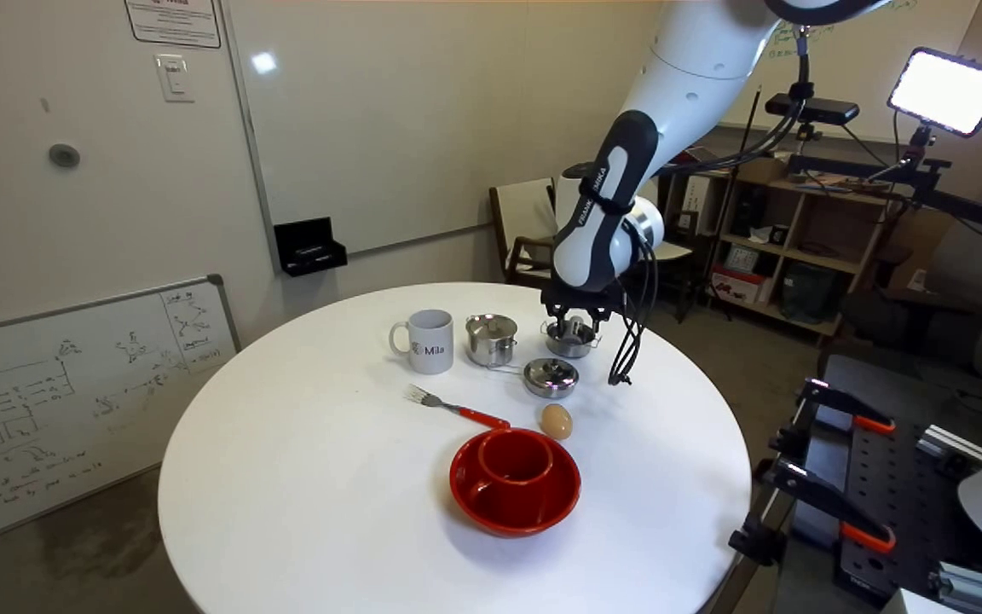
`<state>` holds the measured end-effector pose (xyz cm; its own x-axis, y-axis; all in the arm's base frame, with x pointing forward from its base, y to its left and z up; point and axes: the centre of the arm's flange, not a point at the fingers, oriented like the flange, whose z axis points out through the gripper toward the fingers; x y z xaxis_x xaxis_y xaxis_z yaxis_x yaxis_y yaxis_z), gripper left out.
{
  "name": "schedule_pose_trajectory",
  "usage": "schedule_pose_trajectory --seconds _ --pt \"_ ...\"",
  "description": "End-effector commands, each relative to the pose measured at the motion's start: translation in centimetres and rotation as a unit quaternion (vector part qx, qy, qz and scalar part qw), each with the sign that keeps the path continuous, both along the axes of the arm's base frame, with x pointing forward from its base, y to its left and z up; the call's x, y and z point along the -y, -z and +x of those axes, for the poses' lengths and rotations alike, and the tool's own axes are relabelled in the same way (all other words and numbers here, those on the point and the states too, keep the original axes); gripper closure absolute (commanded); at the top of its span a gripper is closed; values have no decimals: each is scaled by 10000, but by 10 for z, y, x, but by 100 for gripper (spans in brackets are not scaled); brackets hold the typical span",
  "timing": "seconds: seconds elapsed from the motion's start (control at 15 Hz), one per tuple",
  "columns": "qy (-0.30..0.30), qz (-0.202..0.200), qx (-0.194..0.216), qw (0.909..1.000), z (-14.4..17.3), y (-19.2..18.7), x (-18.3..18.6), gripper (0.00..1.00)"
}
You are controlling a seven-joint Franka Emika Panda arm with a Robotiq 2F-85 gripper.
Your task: Remove the gray object from the right silver pot and put it at the left side of the white cup
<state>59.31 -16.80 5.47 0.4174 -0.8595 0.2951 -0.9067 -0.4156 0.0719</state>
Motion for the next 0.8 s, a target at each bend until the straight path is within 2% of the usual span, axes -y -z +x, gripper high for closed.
schedule_pose_trajectory --seconds 0.0,0.27,0.33,0.47,0.67,0.73 --pt "166 15 -1 9999 9 3 3 35" --pt "201 53 -30 9998 11 7 2 46" --pt "216 62 -38 9997 11 7 2 44" --pt "225 76 -52 9997 12 8 1 44" --pt "218 114 -78 9997 15 10 -3 58" --pt "208 126 -82 9997 16 11 -4 67"
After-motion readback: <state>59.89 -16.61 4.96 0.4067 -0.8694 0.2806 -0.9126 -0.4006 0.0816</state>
